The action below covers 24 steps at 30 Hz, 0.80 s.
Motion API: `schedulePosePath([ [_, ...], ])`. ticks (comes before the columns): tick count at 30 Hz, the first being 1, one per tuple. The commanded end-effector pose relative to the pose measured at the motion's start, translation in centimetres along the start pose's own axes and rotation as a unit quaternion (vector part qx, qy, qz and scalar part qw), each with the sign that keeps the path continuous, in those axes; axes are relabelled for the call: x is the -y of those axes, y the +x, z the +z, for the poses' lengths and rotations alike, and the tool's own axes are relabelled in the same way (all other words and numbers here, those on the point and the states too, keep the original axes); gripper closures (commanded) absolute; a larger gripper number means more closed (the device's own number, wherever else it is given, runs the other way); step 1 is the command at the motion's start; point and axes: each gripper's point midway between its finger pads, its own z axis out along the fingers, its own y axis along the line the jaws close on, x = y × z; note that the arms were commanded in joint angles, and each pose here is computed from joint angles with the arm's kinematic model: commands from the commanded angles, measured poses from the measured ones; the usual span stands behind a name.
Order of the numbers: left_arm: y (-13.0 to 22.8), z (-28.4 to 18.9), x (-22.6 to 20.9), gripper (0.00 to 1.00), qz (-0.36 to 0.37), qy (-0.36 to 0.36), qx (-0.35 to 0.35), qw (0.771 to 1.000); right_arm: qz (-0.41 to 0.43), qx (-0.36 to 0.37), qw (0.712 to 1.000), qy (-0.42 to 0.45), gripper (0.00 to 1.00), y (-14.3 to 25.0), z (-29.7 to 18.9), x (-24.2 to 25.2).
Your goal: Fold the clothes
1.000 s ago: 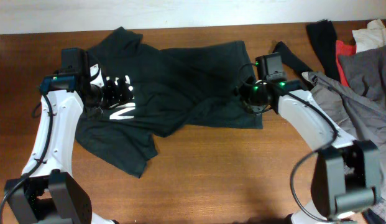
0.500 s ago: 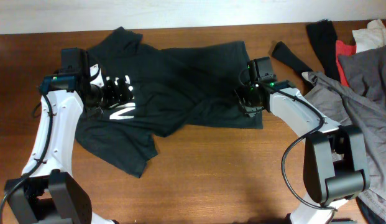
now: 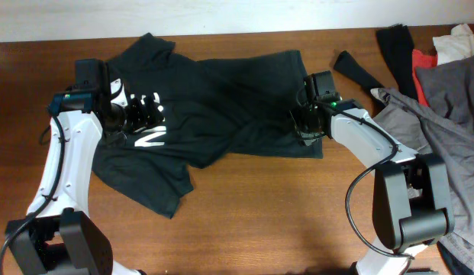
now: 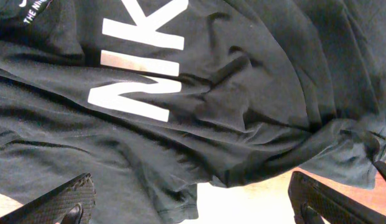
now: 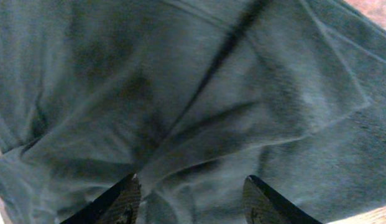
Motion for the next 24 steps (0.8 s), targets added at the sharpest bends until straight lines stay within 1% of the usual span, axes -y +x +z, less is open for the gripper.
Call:
schedulePosePath([
  [1,0.2,0.2,0.0,0.01,0.002,-0.001,-0.004,1.000,0.033,0.007,0.999,0.024,0.42,0.2,0.8,1.8],
  [4,0.2,0.2,0.0,0.01,0.002,-0.001,-0.004,1.000,0.044,0.012,0.999,0.024,0.43,0.1,1.1,2.1],
  [7,0.2,0.2,0.0,0.01,0.002,-0.001,-0.004,1.000,0.043,0.020,0.999,0.020,0.47,-0.2,1.1,1.9],
  [14,0.2,0.2,0.0,0.01,0.002,-0.001,-0.004,1.000,0.044,0.022,0.999,0.022,0.47,-0.3,1.2,2.1],
  [16,0.2,0.2,0.0,0.01,0.002,-0.001,-0.004,1.000,0.056,0.022,0.998,0.023,0.47,-0.3,1.4,2.2],
  [20,0.2,0.2,0.0,0.01,0.002,-0.001,-0.004,1.000,0.059,0.024,0.998,0.012,0.48,-0.5,1.9,1.7],
  [22,0.2,0.2,0.0,0.01,0.002,-0.001,-0.004,1.000,0.059,0.025,0.998,0.007,0.51,-0.6,2.0,1.5],
  [24,0.2,0.2,0.0,0.01,0.002,-0.001,-0.004,1.000,0.058,0.029,0.998,0.007,0.56,-0.8,2.0,1.5],
])
